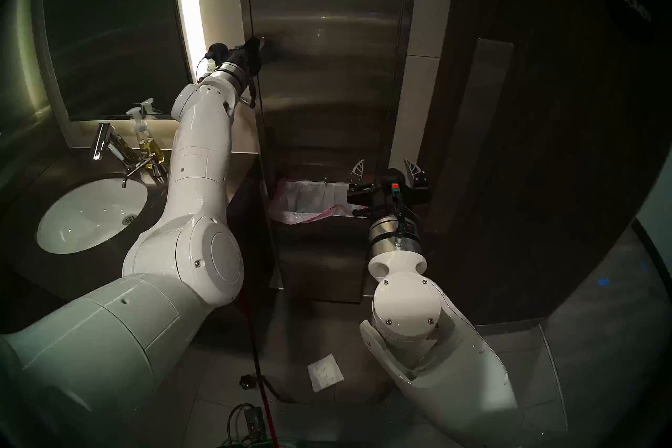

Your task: Twist key and close towel dispenser

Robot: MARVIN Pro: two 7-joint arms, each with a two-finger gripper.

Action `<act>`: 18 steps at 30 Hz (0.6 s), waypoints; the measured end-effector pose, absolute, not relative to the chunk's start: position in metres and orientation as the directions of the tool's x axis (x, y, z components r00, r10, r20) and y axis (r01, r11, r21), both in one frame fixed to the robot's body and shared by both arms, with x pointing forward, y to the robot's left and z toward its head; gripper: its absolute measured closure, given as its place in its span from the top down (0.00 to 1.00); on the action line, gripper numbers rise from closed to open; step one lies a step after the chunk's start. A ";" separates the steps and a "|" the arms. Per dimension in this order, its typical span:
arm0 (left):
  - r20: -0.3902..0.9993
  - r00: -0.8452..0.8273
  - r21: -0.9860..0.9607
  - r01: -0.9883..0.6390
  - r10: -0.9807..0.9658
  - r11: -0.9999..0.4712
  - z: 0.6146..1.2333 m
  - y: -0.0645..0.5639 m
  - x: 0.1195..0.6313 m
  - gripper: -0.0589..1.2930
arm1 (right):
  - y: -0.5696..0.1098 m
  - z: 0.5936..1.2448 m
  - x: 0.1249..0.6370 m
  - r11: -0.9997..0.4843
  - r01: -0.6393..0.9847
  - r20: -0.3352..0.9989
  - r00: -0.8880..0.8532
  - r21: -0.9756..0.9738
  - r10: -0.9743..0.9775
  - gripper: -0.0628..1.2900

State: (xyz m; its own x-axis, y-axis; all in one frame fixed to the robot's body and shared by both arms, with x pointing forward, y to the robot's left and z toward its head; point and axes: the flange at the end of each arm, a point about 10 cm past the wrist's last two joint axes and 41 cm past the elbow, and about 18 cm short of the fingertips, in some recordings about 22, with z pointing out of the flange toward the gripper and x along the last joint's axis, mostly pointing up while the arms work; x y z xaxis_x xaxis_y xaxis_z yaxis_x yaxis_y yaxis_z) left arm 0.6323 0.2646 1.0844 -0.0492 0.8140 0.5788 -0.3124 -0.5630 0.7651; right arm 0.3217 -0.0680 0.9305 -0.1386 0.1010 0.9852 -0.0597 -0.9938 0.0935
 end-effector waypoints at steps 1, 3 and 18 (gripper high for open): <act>0.576 -0.055 0.769 -0.305 0.816 -0.563 1.085 0.266 0.632 0.03 | -0.068 0.930 0.322 -0.994 -0.060 0.985 -0.139 0.094 0.101 0.96; 0.566 -0.066 0.777 -0.290 0.822 -0.558 1.086 0.270 0.631 0.03 | -0.068 0.930 0.322 -0.994 -0.060 0.985 -0.139 0.094 0.101 0.96; 0.381 -0.291 0.900 -0.101 0.878 -0.424 1.092 0.351 0.601 0.03 | -0.068 0.931 0.322 -0.994 -0.061 0.985 -0.139 0.093 0.101 0.96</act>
State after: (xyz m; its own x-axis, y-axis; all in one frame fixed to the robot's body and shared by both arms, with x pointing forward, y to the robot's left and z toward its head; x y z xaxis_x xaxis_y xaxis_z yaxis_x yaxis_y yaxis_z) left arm 0.6008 0.3513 1.0923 -0.2911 0.8776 0.3810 -0.1013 -0.4242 0.8999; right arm 0.3218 -0.0684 0.9305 -0.1391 0.1012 0.9851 -0.0613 -0.9937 0.0934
